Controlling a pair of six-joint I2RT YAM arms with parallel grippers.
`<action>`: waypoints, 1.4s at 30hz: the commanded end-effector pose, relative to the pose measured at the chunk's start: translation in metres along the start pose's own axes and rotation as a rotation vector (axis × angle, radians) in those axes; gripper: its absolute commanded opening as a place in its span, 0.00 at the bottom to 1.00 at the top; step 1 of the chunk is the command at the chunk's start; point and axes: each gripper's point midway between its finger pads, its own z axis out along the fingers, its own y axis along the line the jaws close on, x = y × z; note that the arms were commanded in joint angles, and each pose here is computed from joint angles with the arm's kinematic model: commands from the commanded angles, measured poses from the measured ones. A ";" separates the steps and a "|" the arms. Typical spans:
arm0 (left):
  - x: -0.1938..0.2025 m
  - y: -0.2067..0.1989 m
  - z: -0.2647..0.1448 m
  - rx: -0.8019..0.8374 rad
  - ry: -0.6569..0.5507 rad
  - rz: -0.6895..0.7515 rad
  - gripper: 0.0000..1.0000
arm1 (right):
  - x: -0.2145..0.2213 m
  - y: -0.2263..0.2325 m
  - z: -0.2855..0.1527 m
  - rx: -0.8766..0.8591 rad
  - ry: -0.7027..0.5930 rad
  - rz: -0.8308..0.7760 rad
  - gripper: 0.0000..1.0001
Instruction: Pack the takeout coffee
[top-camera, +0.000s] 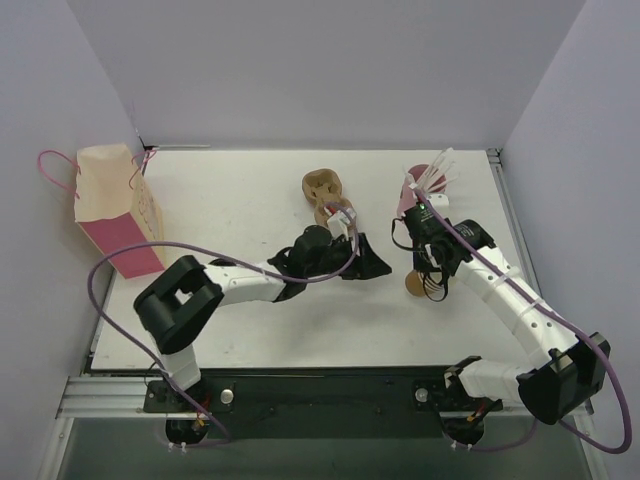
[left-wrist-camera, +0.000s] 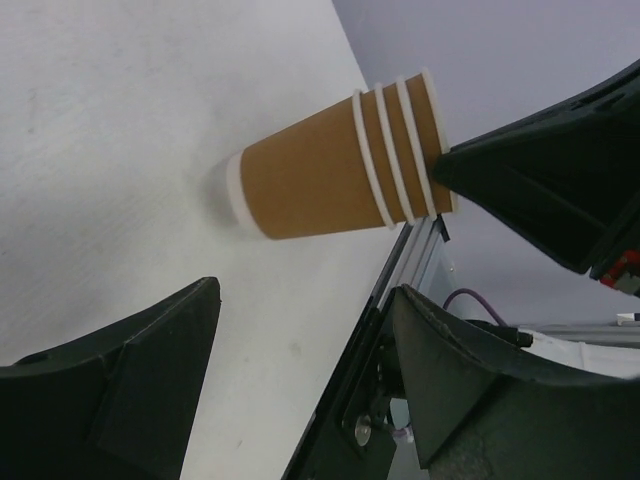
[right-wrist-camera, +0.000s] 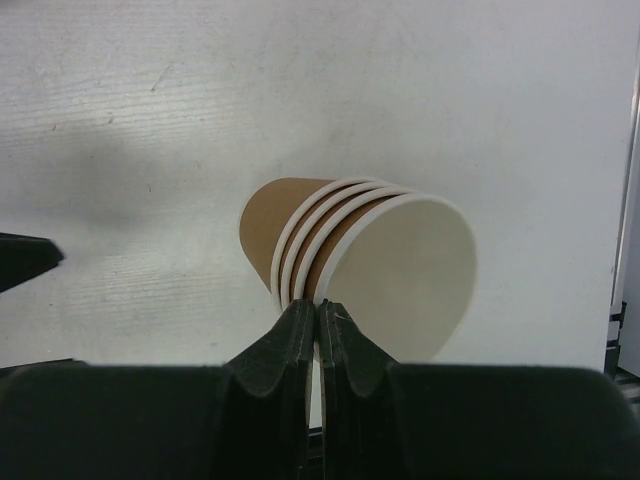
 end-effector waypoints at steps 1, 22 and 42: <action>-0.032 -0.068 0.025 0.273 -0.133 -0.004 0.79 | -0.001 -0.002 -0.006 -0.011 -0.010 0.040 0.00; -0.001 -0.061 0.081 0.286 -0.081 -0.028 0.80 | -0.006 -0.005 -0.011 -0.019 -0.030 0.059 0.00; 0.014 -0.057 0.095 0.305 -0.053 -0.056 0.80 | -0.005 -0.003 -0.010 -0.020 -0.027 0.058 0.00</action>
